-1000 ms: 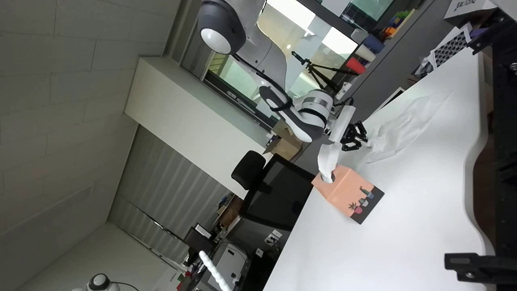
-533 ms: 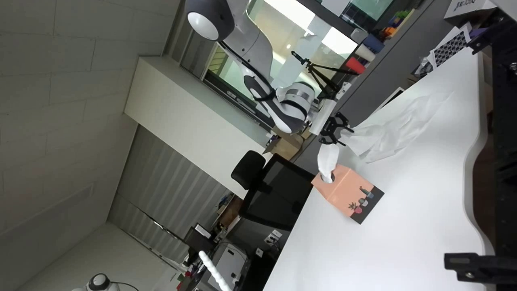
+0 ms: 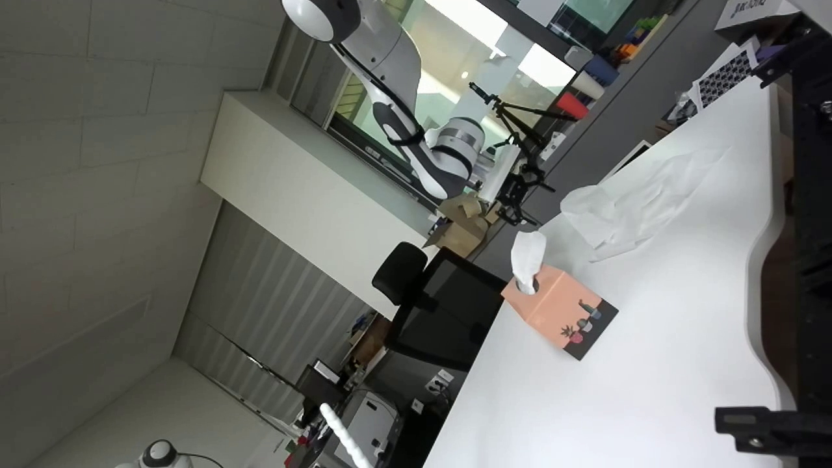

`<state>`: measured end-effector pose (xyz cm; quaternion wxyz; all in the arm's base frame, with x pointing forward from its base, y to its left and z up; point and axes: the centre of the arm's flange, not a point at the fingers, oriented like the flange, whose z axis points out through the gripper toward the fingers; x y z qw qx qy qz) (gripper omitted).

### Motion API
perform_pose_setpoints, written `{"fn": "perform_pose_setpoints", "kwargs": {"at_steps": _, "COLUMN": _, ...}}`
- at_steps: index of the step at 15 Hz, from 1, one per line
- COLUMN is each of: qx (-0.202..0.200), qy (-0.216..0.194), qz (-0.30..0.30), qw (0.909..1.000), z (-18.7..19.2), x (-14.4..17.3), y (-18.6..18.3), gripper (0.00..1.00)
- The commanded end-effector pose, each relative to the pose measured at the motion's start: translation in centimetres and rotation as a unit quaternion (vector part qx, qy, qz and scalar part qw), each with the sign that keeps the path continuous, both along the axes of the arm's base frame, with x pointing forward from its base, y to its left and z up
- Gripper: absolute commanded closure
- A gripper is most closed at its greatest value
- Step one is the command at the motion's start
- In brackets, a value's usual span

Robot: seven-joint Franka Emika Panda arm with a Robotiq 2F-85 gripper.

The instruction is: Remove a tissue from the box and put it on the table

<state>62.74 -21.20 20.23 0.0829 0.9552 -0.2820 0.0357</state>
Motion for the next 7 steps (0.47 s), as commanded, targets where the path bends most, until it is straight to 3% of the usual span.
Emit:
{"fn": "perform_pose_setpoints", "kwargs": {"at_steps": 1, "qx": 0.0, "qy": 0.036, "qz": 0.001, "qw": 0.9994, "z": 1.7, "x": -0.7, "y": 0.7, "gripper": 0.0}}
{"fn": "perform_pose_setpoints", "kwargs": {"at_steps": 7, "qx": 0.007, "qy": 0.046, "qz": 0.01, "qw": 0.9989, "z": 0.8, "x": -0.6, "y": 0.8, "gripper": 0.0}}
